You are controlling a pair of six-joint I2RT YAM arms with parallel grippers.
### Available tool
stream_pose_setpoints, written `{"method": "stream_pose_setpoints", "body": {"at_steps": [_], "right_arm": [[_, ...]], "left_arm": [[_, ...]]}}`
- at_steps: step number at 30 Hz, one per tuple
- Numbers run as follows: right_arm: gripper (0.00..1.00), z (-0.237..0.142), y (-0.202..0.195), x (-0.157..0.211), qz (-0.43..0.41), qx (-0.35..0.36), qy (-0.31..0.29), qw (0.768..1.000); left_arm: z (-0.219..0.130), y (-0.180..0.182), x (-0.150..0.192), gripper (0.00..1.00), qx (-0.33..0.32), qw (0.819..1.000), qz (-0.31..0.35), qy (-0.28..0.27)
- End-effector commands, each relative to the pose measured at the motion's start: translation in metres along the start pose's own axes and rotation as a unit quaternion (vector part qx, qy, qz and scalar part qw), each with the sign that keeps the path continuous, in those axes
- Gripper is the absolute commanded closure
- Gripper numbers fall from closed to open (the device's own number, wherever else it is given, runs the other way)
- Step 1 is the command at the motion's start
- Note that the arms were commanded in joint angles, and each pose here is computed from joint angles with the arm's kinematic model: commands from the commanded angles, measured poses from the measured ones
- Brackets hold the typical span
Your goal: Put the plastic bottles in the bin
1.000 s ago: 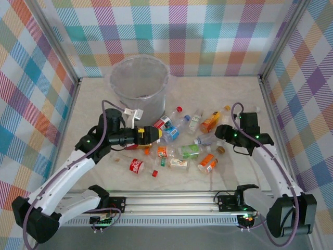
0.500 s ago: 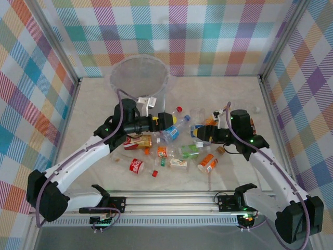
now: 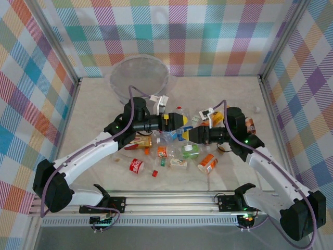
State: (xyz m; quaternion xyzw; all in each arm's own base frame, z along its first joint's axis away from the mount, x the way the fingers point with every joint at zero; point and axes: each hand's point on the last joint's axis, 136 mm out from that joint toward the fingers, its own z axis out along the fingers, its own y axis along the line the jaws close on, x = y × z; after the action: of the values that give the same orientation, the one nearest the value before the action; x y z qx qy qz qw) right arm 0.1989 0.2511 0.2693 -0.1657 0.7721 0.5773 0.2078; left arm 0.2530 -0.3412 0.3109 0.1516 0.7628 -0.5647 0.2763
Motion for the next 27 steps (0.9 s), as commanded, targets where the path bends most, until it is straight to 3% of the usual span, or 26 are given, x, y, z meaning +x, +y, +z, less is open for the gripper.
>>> {"method": "stream_pose_setpoints", "body": {"at_steps": [1, 6, 13, 20, 24, 27], "right_arm": [[0.45, 0.001, 0.026, -0.010, -0.028, -0.045, -0.002, 0.999], [0.45, 0.006, 0.025, -0.010, -0.026, -0.046, 0.000, 0.999], [0.45, 0.010, 0.016, -0.006, -0.022, -0.030, 0.004, 0.999], [0.44, 0.011, 0.016, -0.005, -0.023, -0.029, 0.005, 0.999], [0.34, 0.010, 0.017, -0.006, -0.025, -0.024, 0.002, 0.999], [0.21, 0.006, 0.021, -0.006, -0.030, -0.021, -0.001, 0.999]], "left_arm": [[-0.002, -0.031, -0.011, 0.03, 0.046, 0.999, 0.024, -0.011], [-0.002, -0.029, -0.010, 0.09, 0.043, 0.999, 0.015, -0.014], [-0.005, -0.031, -0.018, 0.25, 0.033, 0.999, -0.012, -0.026], [-0.014, -0.043, -0.021, 0.33, 0.038, 0.999, -0.008, -0.029], [-0.015, -0.039, -0.019, 0.42, 0.025, 0.999, -0.007, -0.024], [-0.019, -0.042, -0.022, 0.43, 0.018, 0.999, -0.003, -0.030]]}}
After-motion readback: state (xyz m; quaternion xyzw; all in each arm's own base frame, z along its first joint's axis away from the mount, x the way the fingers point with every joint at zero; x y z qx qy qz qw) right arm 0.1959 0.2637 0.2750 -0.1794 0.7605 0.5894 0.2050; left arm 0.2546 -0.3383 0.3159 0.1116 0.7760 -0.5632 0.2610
